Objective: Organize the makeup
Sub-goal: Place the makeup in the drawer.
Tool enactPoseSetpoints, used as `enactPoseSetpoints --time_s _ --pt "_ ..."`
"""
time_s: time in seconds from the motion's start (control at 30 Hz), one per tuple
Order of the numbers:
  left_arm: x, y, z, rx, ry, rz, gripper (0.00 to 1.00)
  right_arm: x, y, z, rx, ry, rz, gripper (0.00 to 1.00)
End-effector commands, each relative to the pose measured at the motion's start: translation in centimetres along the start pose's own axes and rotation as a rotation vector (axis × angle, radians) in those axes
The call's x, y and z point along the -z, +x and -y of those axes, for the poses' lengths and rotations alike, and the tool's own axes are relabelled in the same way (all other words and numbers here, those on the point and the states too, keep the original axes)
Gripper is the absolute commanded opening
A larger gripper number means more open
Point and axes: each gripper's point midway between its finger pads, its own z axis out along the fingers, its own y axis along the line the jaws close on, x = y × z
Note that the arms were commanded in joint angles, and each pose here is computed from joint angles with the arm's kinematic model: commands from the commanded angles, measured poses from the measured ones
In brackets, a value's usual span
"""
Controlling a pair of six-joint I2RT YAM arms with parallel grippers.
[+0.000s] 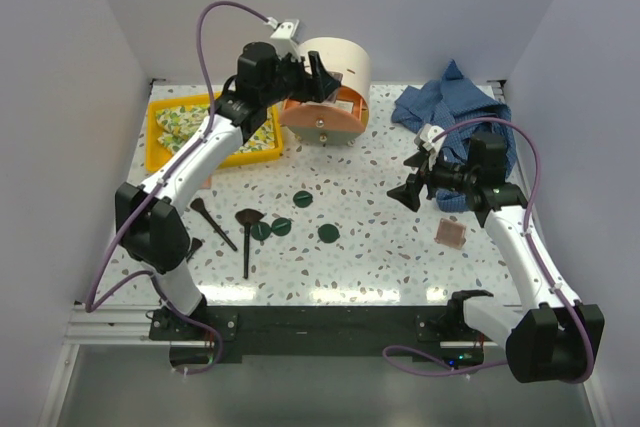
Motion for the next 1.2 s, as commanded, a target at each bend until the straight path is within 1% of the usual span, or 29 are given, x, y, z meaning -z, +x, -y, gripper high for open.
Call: enactPoseSetpoints --time_s 0.0,0.4,0.73,0.83,0.9,1.0,1.07,1.17 --pt "-0.1 -3.0 1.4 -0.015 0.026 0.091 0.15 0.3 -1.1 -0.3 0.036 -0.020 0.035 0.99" --pt "-1.2 -2.3 0.7 -0.008 0.002 0.088 0.15 0.2 -1.1 -0.3 0.033 -0.022 0.035 0.99" --pt "-2.8 -2.7 -0.4 0.020 -0.063 0.128 0.14 0.3 -1.2 -0.4 0.039 -0.023 0.037 0.98" --pt "-3.2 -3.4 -0.6 0.010 -0.084 0.150 0.14 0.3 -1.2 -0.4 0.038 -0.025 0.037 0.99" --pt "-3.2 -3.1 -0.9 -0.011 -0.110 0.146 0.14 0.3 -1.2 -0.3 0.039 -0.020 0.035 0.99" --pt "-3.0 -2.1 -1.7 -0.026 -0.149 0.129 0.16 0.3 -1.2 -0.4 0.041 -0.022 0.035 0.99" --pt "-2.9 -1.0 -2.4 -0.035 -0.186 0.108 0.22 0.3 -1.2 -0.4 0.042 -0.021 0.037 0.99" --pt "-2.4 -0.3 -2.4 -0.055 -0.210 0.100 0.34 0.3 -1.2 -0.4 0.039 -0.022 0.035 0.99"
